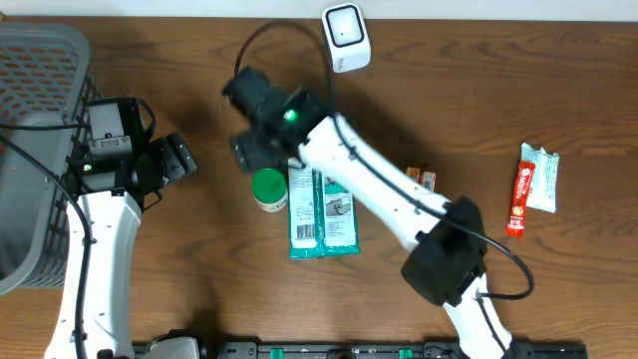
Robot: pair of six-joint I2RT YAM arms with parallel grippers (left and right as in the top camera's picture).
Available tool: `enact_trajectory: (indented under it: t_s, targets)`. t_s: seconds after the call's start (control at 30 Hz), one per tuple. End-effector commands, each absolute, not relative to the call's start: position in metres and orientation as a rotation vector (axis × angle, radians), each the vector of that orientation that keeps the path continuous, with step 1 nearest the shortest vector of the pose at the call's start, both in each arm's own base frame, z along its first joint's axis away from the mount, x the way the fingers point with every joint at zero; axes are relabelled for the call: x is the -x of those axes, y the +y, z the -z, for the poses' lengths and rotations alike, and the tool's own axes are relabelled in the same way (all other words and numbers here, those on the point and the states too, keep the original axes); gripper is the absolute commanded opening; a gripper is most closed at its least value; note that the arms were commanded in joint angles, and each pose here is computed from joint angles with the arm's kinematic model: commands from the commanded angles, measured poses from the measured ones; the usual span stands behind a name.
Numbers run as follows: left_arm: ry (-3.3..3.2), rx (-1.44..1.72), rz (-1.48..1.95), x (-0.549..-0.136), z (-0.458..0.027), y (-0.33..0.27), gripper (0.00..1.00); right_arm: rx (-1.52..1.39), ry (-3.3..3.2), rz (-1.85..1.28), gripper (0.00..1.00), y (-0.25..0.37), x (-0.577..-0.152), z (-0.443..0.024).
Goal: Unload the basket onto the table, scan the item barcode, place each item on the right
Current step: 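Close the right gripper around the green-lidded jar and secure it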
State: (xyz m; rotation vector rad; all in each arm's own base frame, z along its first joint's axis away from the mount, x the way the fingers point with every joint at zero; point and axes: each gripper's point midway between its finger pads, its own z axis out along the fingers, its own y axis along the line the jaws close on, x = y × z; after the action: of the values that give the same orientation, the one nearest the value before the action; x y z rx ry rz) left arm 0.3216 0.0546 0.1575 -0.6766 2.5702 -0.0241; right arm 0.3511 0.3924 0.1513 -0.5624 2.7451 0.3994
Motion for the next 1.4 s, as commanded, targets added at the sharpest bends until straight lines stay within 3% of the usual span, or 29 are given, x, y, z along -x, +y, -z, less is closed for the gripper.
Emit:
enact_trajectory:
  t_s: [0.0,0.37,0.7,1.0,1.37]
  targets:
    - [2.555,0.686,0.015,-0.324,-0.162,0.057,0.92,0.537,2.761,-0.498,0.75,0.39,-0.351,-0.175]
    - [2.555,0.686,0.015,-0.324,-0.162,0.057,0.92,0.626,2.92,-0.365,0.85,0.385,-0.329,-0.12]
    - [2.555,0.686,0.015,-0.324,-0.162,0.057,0.92,0.764,2.976,-0.253,0.87,0.399,-0.311,-0.066]
    - [2.555,0.686,0.015,-0.324,-0.162,0.057,0.92,0.789,2.886,-0.019,0.85,0.393,-0.317,-0.057]
    - [2.555,0.687,0.015,-0.324,-0.162,0.057,0.92,0.788,2.862,-0.011,0.85,0.396,-0.32,-0.039]
